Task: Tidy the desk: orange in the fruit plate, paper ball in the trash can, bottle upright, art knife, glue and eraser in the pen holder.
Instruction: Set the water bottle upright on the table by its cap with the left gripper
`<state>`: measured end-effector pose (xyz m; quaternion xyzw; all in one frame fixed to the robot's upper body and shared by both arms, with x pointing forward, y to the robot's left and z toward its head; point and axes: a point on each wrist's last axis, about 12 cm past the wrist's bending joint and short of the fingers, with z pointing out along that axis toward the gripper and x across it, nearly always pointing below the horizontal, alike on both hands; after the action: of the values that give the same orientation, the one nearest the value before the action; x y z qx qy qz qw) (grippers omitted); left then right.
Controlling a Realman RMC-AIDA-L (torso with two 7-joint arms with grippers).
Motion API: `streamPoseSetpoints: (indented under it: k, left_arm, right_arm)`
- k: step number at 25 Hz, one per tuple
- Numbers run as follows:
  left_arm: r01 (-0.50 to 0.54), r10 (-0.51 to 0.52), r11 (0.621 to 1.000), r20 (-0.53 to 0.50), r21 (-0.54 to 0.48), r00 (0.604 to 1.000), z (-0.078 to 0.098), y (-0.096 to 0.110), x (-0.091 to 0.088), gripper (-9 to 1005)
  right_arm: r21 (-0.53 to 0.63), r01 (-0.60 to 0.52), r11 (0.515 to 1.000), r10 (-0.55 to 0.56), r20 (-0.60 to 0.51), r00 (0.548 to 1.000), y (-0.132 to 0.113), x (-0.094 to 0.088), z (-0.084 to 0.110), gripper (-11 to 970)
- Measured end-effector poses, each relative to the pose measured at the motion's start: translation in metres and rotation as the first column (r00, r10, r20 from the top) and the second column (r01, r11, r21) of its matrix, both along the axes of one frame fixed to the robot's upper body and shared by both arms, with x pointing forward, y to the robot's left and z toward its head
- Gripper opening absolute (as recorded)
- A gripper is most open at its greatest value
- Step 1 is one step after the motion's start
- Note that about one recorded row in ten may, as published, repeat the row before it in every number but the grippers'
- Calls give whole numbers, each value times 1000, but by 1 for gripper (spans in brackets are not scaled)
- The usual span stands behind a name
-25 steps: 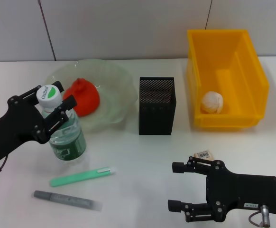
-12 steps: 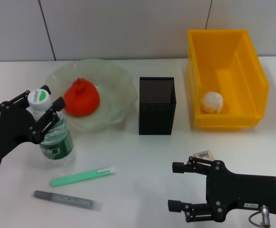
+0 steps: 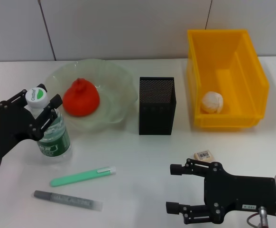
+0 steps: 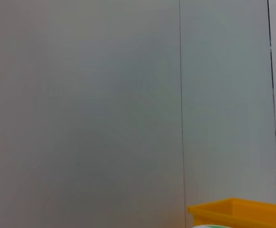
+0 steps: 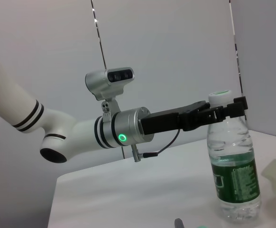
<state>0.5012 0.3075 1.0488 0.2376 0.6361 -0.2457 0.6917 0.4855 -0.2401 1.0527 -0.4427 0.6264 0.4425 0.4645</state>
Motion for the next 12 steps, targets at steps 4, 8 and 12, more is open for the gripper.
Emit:
streamPoseSetpoints:
  k: [4,8,12]
  left_arm:
    - [3,-3,1000,6,4,1000,0,-2,1,439]
    - [3,-3,1000,5,2,1000,0,-2,1,443]
    - [-7,7,1000,22,14,1000,-2,-4,0,447]
  right_arm:
    - [0,-4,1000,4,0,1000,1,0,0,814]
    - [0,-7,1000,7,1,1000,1,1,1,812]
    - [-2,-9,1000,9,2,1000,2,1,1,811]
